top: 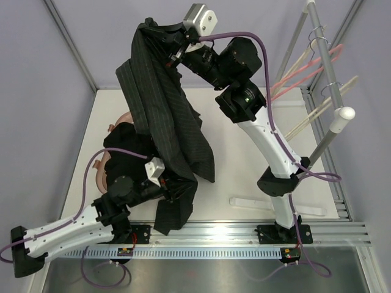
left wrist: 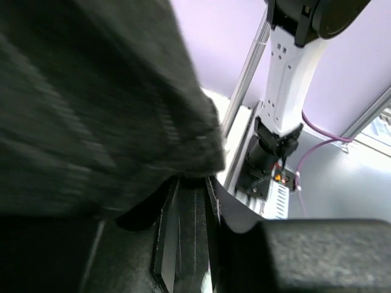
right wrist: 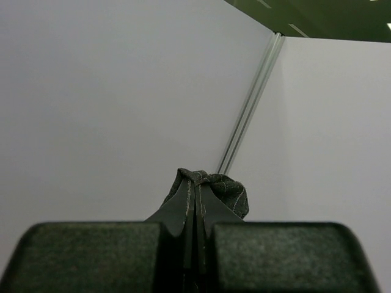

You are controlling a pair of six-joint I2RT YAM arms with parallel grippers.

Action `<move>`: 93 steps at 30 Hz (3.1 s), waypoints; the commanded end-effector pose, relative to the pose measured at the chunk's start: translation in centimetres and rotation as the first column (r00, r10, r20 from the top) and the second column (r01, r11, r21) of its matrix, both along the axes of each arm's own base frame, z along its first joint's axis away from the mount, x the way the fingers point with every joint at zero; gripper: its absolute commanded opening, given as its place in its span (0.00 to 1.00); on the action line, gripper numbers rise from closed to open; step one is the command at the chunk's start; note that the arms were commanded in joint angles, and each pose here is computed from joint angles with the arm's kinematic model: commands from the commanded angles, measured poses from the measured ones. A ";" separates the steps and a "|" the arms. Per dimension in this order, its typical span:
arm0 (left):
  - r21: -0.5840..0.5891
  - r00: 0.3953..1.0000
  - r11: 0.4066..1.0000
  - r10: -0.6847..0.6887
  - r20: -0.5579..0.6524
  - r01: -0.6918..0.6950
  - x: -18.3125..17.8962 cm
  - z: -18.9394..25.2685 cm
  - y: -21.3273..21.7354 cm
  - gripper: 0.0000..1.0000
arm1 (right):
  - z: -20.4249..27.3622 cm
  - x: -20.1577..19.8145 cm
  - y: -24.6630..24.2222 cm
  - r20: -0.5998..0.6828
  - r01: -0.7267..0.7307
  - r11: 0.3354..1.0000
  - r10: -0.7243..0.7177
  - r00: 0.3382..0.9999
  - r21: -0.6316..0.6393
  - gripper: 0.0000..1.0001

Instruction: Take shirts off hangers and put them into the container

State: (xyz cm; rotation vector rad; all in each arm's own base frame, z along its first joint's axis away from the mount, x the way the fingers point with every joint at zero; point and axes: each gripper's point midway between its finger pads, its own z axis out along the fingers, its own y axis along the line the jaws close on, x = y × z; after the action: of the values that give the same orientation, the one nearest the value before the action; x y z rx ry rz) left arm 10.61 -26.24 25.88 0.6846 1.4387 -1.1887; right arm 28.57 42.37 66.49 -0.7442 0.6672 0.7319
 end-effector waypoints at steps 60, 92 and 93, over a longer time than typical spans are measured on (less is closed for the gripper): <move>0.223 0.432 0.370 0.800 0.417 -0.902 29.3 18.5 22.1 0.21 | -1.3 -10.2 -12.6 -0.122 0.092 0.989 -0.106 0.987 -0.113 0.00; 0.220 0.526 0.478 0.780 0.339 -0.850 33.6 20.2 22.6 0.20 | -2.1 -7.3 -15.5 -0.132 0.180 0.978 -0.193 0.972 -0.107 0.00; 0.239 0.540 0.485 0.778 0.322 -0.841 33.6 19.1 22.4 0.20 | -2.3 -7.3 -15.4 -0.139 0.175 0.978 -0.189 0.972 -0.109 0.00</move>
State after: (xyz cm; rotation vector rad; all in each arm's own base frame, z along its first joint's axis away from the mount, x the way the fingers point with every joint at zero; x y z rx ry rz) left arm 44.43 -4.24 43.58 0.3160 1.5966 -0.0090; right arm 22.97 30.58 60.63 -0.8010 0.9770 0.5999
